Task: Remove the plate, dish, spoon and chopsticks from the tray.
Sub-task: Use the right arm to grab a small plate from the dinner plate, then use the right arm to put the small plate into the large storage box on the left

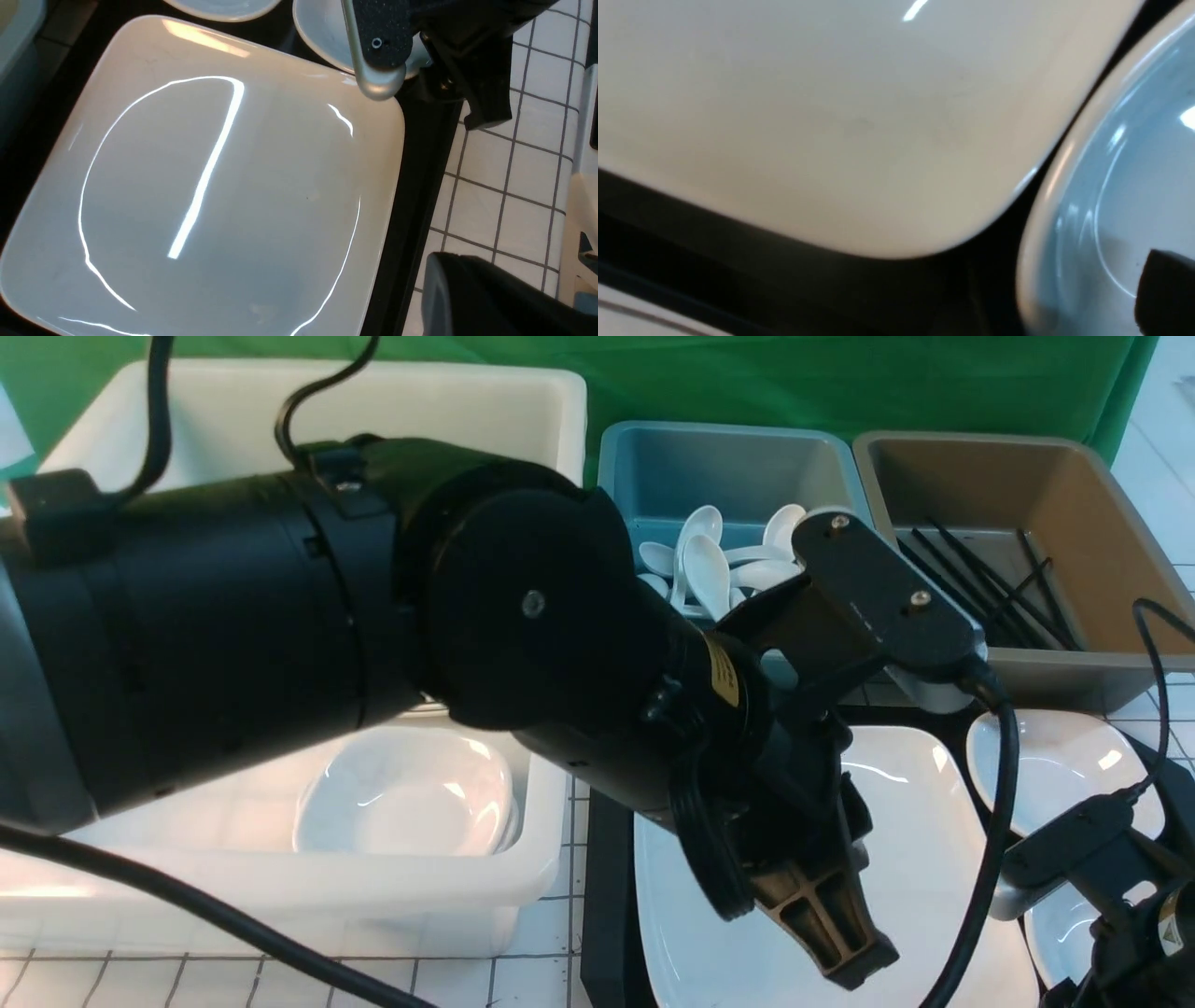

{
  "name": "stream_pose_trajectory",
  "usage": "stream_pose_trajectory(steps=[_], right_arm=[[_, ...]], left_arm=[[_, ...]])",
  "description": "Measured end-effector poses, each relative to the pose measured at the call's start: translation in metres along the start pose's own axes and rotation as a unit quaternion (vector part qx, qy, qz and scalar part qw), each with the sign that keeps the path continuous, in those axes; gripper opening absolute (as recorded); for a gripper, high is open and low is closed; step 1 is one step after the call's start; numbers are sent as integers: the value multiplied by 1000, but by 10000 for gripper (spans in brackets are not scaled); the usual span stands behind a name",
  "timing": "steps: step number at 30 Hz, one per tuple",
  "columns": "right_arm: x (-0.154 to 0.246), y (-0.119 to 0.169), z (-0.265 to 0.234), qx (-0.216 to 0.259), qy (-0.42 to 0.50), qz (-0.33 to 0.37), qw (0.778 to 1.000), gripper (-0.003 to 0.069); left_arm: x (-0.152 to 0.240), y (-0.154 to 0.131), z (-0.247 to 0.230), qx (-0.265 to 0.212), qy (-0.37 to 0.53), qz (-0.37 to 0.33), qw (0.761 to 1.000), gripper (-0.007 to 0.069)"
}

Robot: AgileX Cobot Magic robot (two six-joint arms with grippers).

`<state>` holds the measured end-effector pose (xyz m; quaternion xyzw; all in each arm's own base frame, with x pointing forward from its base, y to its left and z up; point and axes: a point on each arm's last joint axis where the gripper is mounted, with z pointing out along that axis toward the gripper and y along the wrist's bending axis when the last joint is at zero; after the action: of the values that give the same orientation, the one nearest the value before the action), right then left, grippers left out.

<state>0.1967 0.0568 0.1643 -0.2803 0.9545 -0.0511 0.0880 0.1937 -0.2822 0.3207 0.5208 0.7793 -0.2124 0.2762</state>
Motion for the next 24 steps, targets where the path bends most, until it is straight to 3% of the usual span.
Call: stream_pose_trajectory(steps=[7, 10, 19, 24], right_arm=[[-2, 0, 10, 0, 14, -10, 1000, 358], [-5, -2, 8, 5, 7, -23, 1000, 253], [-10, -5, -6, 4, 30, -16, 999, 201], [-16, -11, -42, 9, 4, 10, 1000, 52]], left_arm=[[1, 0, 1, 0, 1, 4, 1000, 3], [1, 0, 1, 0, 1, 5, 1000, 3], [1, 1, 1, -5, 4, 11, 1000, 3], [2, 3, 1, -14, 8, 13, 1000, 3]])
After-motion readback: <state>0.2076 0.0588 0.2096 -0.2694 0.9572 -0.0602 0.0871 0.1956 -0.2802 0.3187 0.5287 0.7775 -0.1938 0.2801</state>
